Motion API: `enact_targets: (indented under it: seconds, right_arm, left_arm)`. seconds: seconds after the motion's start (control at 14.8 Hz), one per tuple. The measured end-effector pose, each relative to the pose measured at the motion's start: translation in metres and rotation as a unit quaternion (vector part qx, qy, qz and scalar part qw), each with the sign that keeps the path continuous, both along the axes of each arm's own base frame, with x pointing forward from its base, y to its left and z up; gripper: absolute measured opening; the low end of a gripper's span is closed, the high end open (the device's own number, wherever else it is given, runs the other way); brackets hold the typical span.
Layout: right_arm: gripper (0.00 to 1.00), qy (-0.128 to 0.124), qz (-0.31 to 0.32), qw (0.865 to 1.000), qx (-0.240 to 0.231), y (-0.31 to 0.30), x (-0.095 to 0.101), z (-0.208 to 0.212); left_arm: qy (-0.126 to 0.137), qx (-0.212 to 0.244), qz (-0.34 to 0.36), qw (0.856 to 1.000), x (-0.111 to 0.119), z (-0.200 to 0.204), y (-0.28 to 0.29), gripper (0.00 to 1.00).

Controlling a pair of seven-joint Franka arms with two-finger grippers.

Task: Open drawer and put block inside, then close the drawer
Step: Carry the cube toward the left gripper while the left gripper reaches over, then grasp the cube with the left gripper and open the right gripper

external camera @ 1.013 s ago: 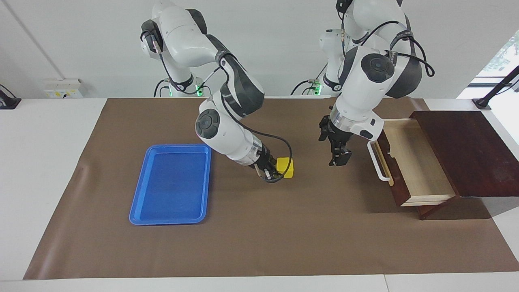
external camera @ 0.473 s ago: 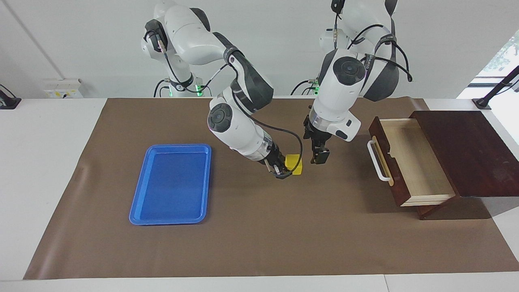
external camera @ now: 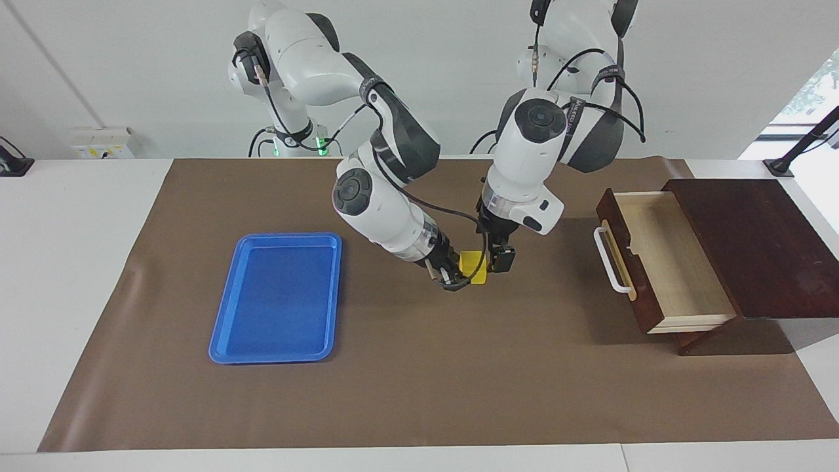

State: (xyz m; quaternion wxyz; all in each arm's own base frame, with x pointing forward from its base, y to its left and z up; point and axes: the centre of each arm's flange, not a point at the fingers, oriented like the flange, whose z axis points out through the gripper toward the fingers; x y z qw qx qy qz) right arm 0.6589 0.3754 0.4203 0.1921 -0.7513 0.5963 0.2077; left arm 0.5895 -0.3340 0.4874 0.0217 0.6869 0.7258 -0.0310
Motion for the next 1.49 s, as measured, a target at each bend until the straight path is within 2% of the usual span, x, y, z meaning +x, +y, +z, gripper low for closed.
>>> enact_targets:
  seconds: [0.34, 0.95, 1.01, 1.22, 1.49]
  right_arm:
    - [0.56, 0.000, 0.002, 1.000, 0.000, 0.002, -0.001, 0.000]
    - [0.56, -0.001, 0.001, 1.000, 0.001, 0.002, -0.001, 0.001]
    - [0.56, -0.001, 0.001, 1.000, 0.001, 0.002, -0.001, 0.001]
    - [0.56, 0.001, 0.003, 1.000, 0.000, 0.005, -0.003, -0.001]
    - [0.56, 0.001, 0.002, 1.000, 0.001, 0.005, -0.002, -0.001]
  left_arm:
    - [-0.007, -0.001, 0.002, 1.000, 0.006, 0.000, -0.001, 1.00]
    - [-0.009, 0.014, -0.014, 1.000, 0.001, -0.016, -0.019, 1.00]
    - [-0.010, 0.015, -0.015, 1.000, 0.002, -0.016, -0.019, 0.93]
    - [-0.021, 0.019, -0.014, 1.000, 0.005, -0.015, -0.016, 0.56]
    - [-0.021, 0.019, -0.014, 0.999, 0.006, -0.015, -0.016, 0.56]
